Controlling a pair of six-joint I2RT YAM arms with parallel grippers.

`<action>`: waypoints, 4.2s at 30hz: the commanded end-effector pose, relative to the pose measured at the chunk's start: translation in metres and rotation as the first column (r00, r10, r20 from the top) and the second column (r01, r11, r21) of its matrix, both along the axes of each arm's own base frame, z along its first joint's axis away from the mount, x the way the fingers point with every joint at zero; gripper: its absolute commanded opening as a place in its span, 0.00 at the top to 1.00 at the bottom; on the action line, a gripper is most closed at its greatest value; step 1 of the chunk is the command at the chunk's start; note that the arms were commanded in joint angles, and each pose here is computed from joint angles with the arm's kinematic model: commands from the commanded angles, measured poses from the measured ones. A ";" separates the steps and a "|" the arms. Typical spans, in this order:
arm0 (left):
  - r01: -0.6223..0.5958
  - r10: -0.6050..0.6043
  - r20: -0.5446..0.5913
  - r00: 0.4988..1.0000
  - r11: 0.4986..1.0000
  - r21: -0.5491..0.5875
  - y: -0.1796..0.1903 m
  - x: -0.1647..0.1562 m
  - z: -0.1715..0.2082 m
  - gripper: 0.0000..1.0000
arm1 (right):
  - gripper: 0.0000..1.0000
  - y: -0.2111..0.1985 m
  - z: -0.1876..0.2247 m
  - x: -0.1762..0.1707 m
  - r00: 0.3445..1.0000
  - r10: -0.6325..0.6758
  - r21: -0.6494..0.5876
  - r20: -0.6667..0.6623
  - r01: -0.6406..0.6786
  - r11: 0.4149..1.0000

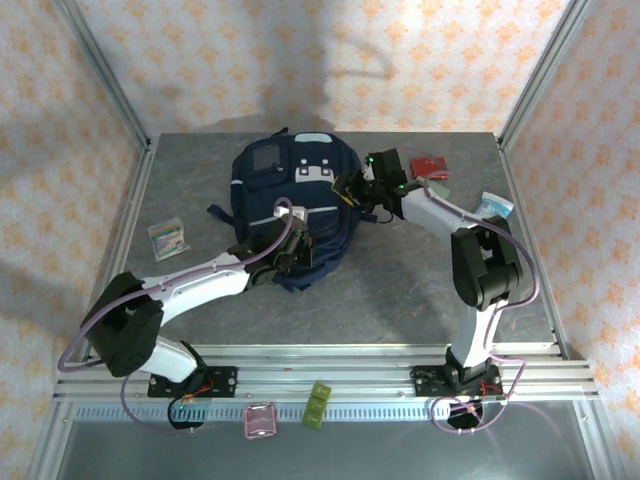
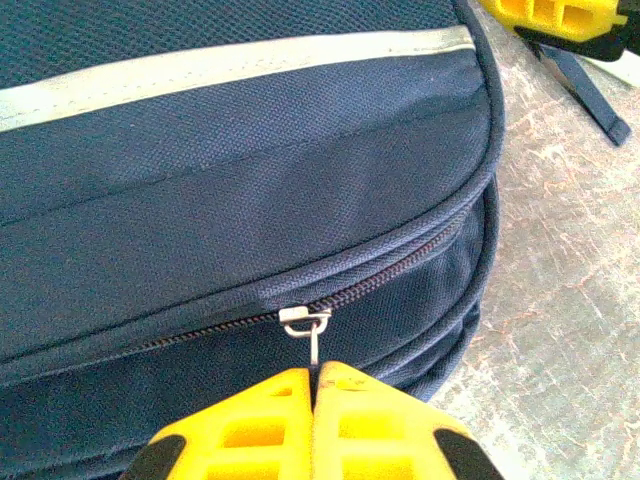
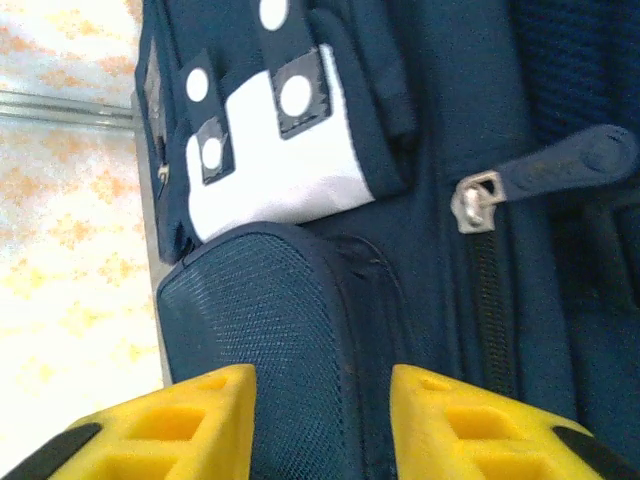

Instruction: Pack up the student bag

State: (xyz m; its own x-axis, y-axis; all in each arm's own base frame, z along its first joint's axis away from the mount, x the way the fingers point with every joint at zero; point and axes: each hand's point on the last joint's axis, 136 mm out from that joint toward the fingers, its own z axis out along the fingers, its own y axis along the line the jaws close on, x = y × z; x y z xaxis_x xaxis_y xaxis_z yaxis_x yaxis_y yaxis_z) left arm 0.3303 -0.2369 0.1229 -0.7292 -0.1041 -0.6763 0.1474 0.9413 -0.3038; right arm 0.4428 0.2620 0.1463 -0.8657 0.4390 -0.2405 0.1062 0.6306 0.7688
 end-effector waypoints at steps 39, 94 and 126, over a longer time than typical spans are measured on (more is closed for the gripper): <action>-0.152 0.151 0.025 0.988 0.943 0.297 0.076 0.001 -0.031 1.00 | 1.00 0.024 0.005 -0.056 1.000 0.016 0.145 -0.021 -0.013 0.989; -0.328 0.324 0.060 0.944 0.906 0.268 0.132 0.008 -0.019 0.80 | 1.00 0.030 0.017 -0.048 0.998 0.013 0.211 0.054 -0.024 0.977; 0.034 0.112 0.423 0.899 0.946 -0.322 0.050 0.008 0.110 0.07 | 0.00 -0.200 0.056 -0.016 0.866 -0.336 -0.425 0.371 0.480 0.768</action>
State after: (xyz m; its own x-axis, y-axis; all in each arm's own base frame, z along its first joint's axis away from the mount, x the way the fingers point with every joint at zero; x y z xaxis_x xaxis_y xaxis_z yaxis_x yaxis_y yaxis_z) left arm 0.3379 -0.1658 0.2155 -0.3709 -0.3227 -0.8708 0.1921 0.8907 -0.4119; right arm 0.4059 0.1018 0.2100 -0.5577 0.5368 -0.6331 0.1669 0.8197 0.5479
